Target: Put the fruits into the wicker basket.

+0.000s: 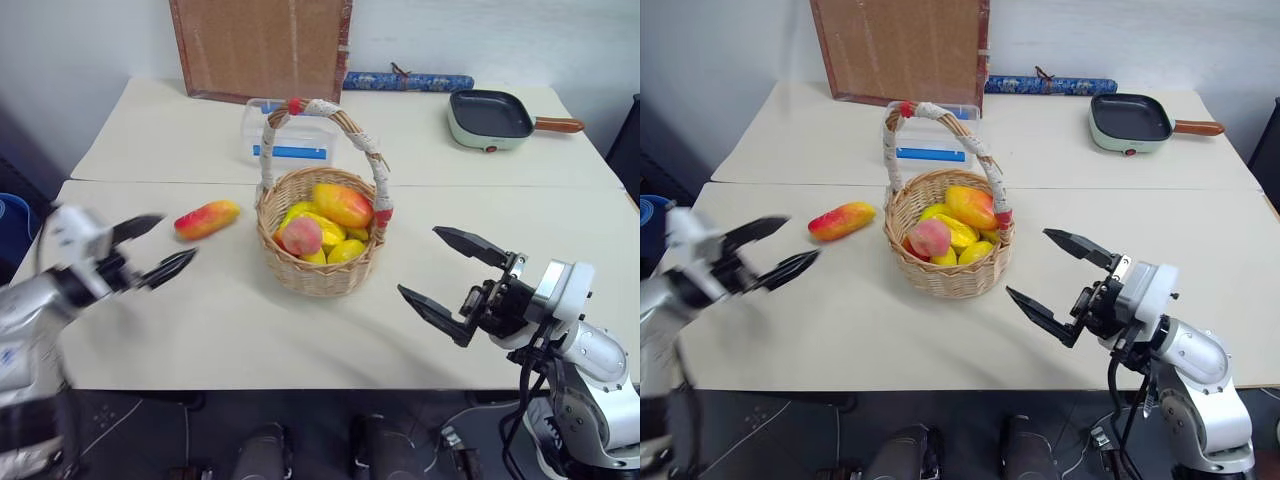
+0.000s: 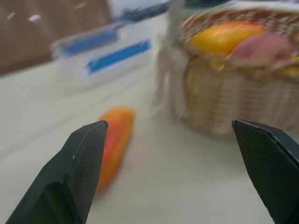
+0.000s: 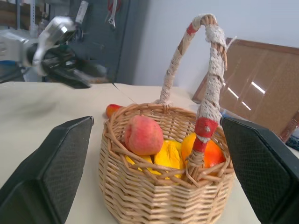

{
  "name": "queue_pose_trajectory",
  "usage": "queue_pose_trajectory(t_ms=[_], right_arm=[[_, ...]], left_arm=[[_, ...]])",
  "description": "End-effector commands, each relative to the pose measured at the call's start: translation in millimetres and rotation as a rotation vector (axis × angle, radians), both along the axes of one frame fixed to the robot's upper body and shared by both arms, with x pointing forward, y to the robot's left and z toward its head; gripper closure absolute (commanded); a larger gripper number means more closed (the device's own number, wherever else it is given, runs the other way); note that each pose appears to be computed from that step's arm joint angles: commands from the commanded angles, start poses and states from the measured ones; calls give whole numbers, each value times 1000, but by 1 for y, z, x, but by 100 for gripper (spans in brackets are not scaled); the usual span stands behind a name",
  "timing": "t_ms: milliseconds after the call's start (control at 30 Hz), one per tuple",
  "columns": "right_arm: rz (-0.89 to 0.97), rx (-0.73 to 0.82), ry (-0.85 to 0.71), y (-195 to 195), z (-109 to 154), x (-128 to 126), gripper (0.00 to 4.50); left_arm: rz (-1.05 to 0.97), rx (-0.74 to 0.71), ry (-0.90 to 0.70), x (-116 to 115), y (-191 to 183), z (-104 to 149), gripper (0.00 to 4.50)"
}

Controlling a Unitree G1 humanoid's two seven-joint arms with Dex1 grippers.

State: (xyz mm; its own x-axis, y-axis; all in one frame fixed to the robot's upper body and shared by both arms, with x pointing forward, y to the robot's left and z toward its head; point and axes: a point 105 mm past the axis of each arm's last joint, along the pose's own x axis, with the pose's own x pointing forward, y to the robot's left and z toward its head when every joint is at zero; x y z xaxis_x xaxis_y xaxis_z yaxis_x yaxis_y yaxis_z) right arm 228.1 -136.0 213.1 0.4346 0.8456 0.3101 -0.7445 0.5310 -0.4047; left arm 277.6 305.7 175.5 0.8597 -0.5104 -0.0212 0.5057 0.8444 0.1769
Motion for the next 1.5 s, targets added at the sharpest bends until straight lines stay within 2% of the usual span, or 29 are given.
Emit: queue_pose_trajectory(t_ms=[33,133,233,400,500,667,733,867,967,1000,1100,1233,1300,1367,1500], right_arm=[[59,0,-43,9,-1,-9,0],[67,-11,-53,12,-7,-11,0],[60,-13,-59,11,-11,-13,0],[45,-13,-65,7,-15,-12,0],[27,-14,-70,5,-16,-10,0],[-13,-21,-72,-3,-22,-9,0],[-20,-23,-69,-6,-24,-11,0],[-47,-25,-74,-9,-26,-12,0],[-59,-27,-77,-9,-25,-12,0],[-69,-26,-79,-10,-24,-12,0],[-92,-22,-83,-9,-22,-15,0],[-102,-20,-74,-9,-22,-17,0],[-104,-21,-70,-10,-23,-18,0],[-106,-22,-68,-12,-24,-18,0],[-111,-22,-61,-14,-27,-14,0]], left_arm=[[194,-31,-51,-12,42,9,3],[319,-22,1,-19,69,-8,3],[304,-10,22,-18,70,-13,3],[32,7,3,31,14,16,3],[-100,104,52,67,-14,24,3],[-180,313,165,113,-40,11,3],[-139,342,204,131,-47,4,3],[-87,418,293,146,-53,-17,3],[-67,437,305,149,-56,-23,3],[-67,430,326,149,-57,-26,21],[-91,385,292,150,-60,-19,89],[-166,291,110,142,-56,20,210],[-207,260,30,133,-50,38,247],[-285,290,-45,119,-49,52,247],[-609,231,-163,67,-89,88,247]])
